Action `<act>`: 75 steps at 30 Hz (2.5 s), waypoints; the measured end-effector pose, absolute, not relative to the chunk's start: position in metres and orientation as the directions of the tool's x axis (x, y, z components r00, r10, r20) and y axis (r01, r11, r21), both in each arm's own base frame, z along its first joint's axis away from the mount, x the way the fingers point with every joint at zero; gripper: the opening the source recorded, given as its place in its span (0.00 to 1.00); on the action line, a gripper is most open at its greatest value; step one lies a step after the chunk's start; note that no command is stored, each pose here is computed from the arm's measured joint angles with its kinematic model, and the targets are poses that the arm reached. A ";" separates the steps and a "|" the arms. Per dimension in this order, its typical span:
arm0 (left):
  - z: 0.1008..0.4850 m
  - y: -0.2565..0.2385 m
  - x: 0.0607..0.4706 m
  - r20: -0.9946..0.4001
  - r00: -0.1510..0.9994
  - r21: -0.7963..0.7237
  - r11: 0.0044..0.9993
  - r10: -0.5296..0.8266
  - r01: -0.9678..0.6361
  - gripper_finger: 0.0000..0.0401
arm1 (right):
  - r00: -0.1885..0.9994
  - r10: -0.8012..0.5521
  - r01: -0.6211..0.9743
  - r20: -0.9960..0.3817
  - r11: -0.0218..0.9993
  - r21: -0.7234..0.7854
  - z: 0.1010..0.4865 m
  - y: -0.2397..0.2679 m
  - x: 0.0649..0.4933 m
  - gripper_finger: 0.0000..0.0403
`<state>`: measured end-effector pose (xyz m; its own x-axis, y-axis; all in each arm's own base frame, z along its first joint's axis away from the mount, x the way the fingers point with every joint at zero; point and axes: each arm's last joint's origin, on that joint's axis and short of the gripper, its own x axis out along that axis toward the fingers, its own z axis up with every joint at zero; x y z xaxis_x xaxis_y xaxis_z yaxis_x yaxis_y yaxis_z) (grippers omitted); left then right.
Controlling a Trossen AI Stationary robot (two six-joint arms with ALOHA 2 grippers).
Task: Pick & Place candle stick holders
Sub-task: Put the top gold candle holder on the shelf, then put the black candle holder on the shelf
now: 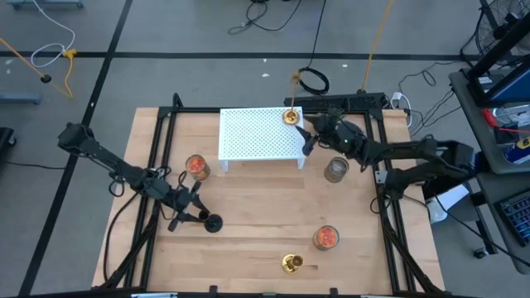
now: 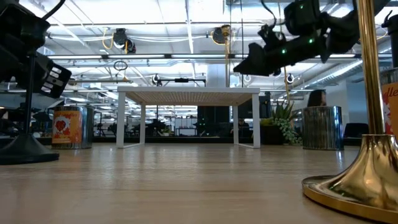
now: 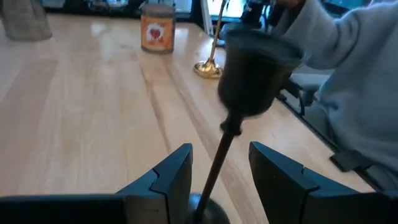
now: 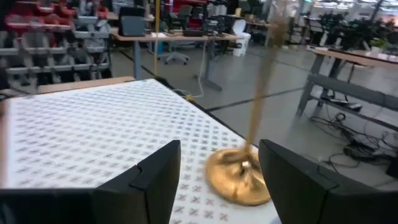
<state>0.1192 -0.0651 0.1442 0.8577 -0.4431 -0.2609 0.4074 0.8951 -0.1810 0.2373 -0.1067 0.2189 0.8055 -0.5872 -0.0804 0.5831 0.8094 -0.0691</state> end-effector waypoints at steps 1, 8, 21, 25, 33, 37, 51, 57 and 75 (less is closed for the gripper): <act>0.145 -0.065 0.120 -0.255 0.859 -0.167 0.895 -0.444 0.414 0.41 | 0.800 -0.595 0.591 -0.082 0.804 -0.066 0.216 -0.110 0.238 0.53; 0.145 -0.066 0.120 -0.250 0.859 -0.054 0.893 -0.446 0.448 0.41 | 0.763 -0.629 0.631 -0.146 0.775 -0.036 0.198 -0.132 0.244 0.53; 0.144 -0.066 0.120 -0.256 0.855 -0.052 0.890 -0.451 0.453 0.41 | 0.789 -0.594 0.600 -0.156 0.800 -0.017 0.203 -0.169 0.260 0.53; 0.144 -0.066 0.120 -0.256 0.855 -0.068 0.891 -0.451 0.449 0.41 | 0.776 -0.599 0.608 -0.198 0.794 -0.018 0.199 -0.172 0.257 0.53; 0.144 -0.066 0.120 -0.256 0.856 -0.114 0.893 -0.450 0.436 0.41 | 0.763 -0.591 0.606 -0.262 0.795 -0.028 0.193 -0.171 0.256 0.53; 0.144 -0.066 0.120 -0.256 0.856 -0.129 0.893 -0.450 0.432 0.41 | 0.758 -0.586 0.606 -0.285 0.795 -0.024 0.191 -0.171 0.255 0.53; 0.144 -0.066 0.120 -0.256 0.859 -0.195 0.894 -0.444 0.404 0.41 | 0.761 -0.587 0.589 -0.275 0.804 -0.087 0.197 -0.167 0.253 0.53; 0.136 -0.065 0.118 -0.347 0.830 -0.146 0.900 -0.436 0.412 0.41 | 0.786 -0.583 0.579 -0.206 0.811 -0.082 0.223 -0.156 0.246 0.53; 0.138 -0.063 0.120 -0.322 0.874 -0.176 0.930 -0.365 0.323 0.41 | 0.871 -0.449 0.442 -0.198 0.893 -0.081 0.257 -0.103 0.239 0.53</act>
